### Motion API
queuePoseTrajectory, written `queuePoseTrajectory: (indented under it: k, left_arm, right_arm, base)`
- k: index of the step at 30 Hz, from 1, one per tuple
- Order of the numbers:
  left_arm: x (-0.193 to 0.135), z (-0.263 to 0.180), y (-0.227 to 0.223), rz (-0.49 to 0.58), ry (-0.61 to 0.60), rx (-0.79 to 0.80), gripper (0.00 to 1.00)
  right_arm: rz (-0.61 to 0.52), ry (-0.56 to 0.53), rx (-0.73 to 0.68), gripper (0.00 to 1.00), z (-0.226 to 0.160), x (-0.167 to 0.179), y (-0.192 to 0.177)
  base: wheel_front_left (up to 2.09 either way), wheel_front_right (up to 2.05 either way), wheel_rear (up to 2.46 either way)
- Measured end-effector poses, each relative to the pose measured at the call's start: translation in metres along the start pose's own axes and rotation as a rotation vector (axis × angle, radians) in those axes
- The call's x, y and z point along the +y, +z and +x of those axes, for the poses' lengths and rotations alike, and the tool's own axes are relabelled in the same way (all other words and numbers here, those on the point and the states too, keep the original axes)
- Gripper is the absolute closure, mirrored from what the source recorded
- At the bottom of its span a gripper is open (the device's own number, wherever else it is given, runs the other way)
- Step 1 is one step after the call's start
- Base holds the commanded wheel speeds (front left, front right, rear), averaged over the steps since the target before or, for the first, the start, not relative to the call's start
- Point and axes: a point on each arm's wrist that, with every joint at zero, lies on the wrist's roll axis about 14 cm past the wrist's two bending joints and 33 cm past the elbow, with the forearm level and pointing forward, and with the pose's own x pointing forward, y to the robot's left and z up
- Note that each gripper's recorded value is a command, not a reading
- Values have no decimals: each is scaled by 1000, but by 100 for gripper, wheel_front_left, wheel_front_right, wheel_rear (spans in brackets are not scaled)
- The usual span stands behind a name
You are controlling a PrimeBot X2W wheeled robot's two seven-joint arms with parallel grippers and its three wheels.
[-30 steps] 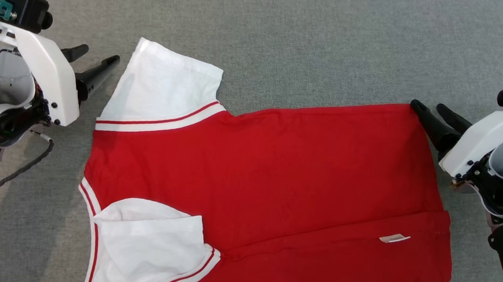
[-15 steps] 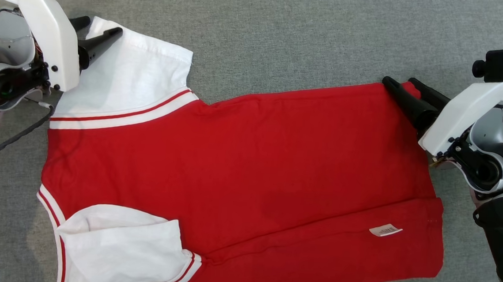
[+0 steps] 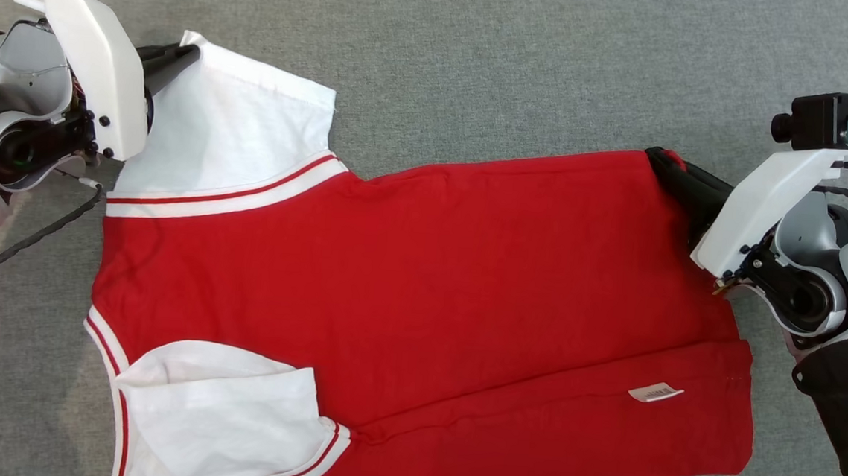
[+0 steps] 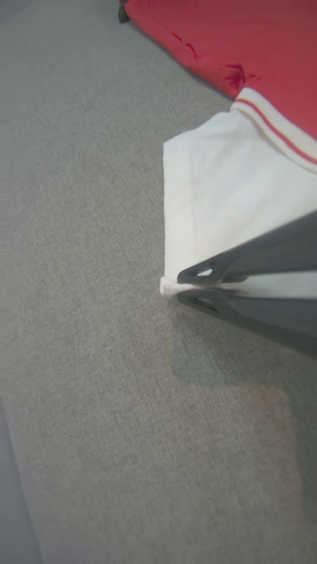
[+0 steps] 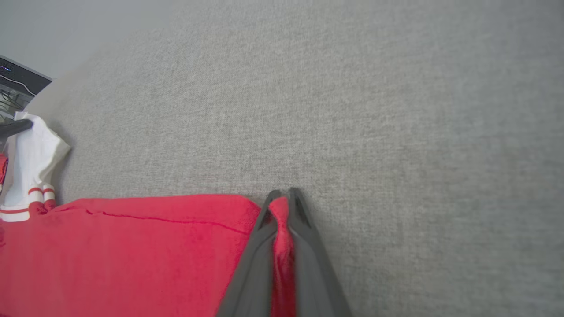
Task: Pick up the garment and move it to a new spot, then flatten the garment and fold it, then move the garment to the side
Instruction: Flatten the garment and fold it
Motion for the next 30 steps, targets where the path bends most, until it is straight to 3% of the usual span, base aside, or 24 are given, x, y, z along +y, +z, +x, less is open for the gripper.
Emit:
queuePoseTrajectory:
  k: [9,17,26,30]
  left_arm:
    - [-12,-25,19,0,-10,-89,100]
    - [-37,-71,9,3,-34,-103,100]
    - [-69,-133,-17,-12,-65,-101,100]
    - [-81,-160,-45,-44,-81,-31,100]
  right_arm:
    - [-34,0,-82,100,-10,5,15]
    - [-52,30,-124,100,-35,20,17]
    - [-74,74,-122,100,-69,37,11]
    - [-86,93,-61,100,-85,42,-1]
  base:
    - [0,0,0]
    - [0,0,0]
    - [0,0,0]
    - [0,0,0]
